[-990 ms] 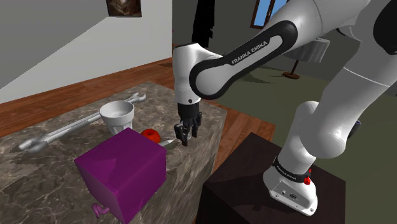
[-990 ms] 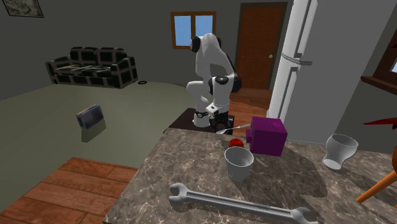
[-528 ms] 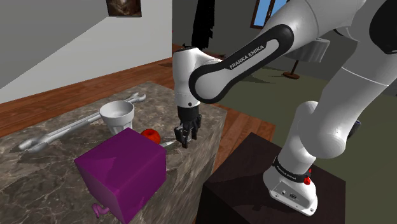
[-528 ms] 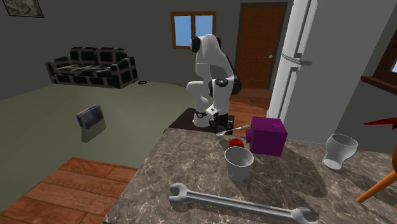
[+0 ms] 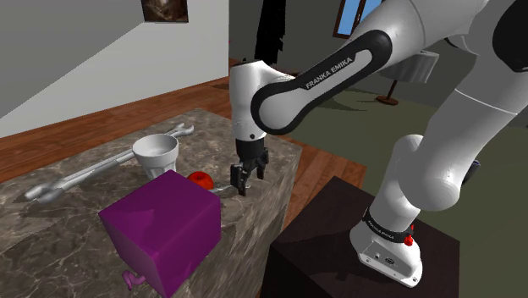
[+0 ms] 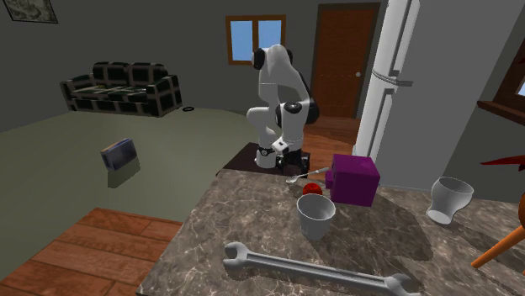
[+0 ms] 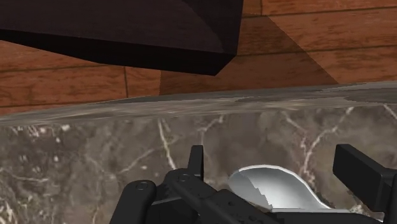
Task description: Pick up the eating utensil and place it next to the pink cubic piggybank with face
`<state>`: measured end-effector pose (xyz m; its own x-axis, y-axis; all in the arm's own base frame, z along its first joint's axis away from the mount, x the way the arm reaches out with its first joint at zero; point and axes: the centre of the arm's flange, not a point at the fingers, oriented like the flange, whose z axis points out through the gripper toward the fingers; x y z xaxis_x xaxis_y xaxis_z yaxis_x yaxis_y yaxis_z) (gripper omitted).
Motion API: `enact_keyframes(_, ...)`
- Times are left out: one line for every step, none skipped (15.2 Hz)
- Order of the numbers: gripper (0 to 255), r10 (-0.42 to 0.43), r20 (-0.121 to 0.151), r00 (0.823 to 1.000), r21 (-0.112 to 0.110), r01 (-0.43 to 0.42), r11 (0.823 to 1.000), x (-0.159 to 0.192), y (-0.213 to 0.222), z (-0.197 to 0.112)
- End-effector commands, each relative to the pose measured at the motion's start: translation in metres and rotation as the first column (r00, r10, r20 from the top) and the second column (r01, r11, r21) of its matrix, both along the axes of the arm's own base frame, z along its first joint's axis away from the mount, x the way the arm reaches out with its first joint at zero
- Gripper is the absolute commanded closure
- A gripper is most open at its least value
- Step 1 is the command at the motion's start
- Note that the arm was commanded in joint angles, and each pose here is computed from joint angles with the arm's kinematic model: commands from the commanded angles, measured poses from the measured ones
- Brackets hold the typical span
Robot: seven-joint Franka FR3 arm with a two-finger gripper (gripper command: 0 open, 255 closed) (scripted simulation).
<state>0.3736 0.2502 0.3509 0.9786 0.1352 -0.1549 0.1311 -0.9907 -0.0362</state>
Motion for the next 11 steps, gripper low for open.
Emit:
enact_keyframes(0, 0.000, 0.000, 1.000, 0.000, 0.000, 1.000, 0.002, 0.000, 0.020)
enact_keyframes(0, 0.000, 0.000, 1.000, 0.000, 0.000, 1.000, 0.004, 0.000, 0.033)
enact_keyframes(0, 0.000, 0.000, 1.000, 0.000, 0.000, 1.000, 0.006, 0.000, 0.044)
enact_keyframes(0, 0.000, 0.000, 1.000, 0.000, 0.000, 1.000, 0.006, 0.000, 0.044)
enact_keyframes(0, 0.000, 0.000, 1.000, 0.000, 0.000, 1.000, 0.006, 0.000, 0.044)
enact_keyframes(0, 0.000, 0.000, 1.000, 0.000, 0.000, 1.000, 0.006, 0.000, 0.044)
enact_keyframes(0, 0.000, 0.000, 1.000, 0.000, 0.000, 1.000, 0.006, 0.000, 0.044)
enact_keyframes(0, 0.000, 0.000, 1.000, 0.000, 0.000, 1.000, 0.006, 0.000, 0.044)
enact_keyframes(0, 0.000, 0.000, 1.000, 0.000, 0.000, 1.000, 0.006, 0.000, 0.044)
enact_keyframes(0, 0.000, 0.000, 1.000, 0.000, 0.000, 1.000, 0.006, 0.000, 0.044)
enact_keyframes(0, 0.000, 0.000, 1.000, 0.000, 0.000, 1.000, 0.006, 0.000, 0.044)
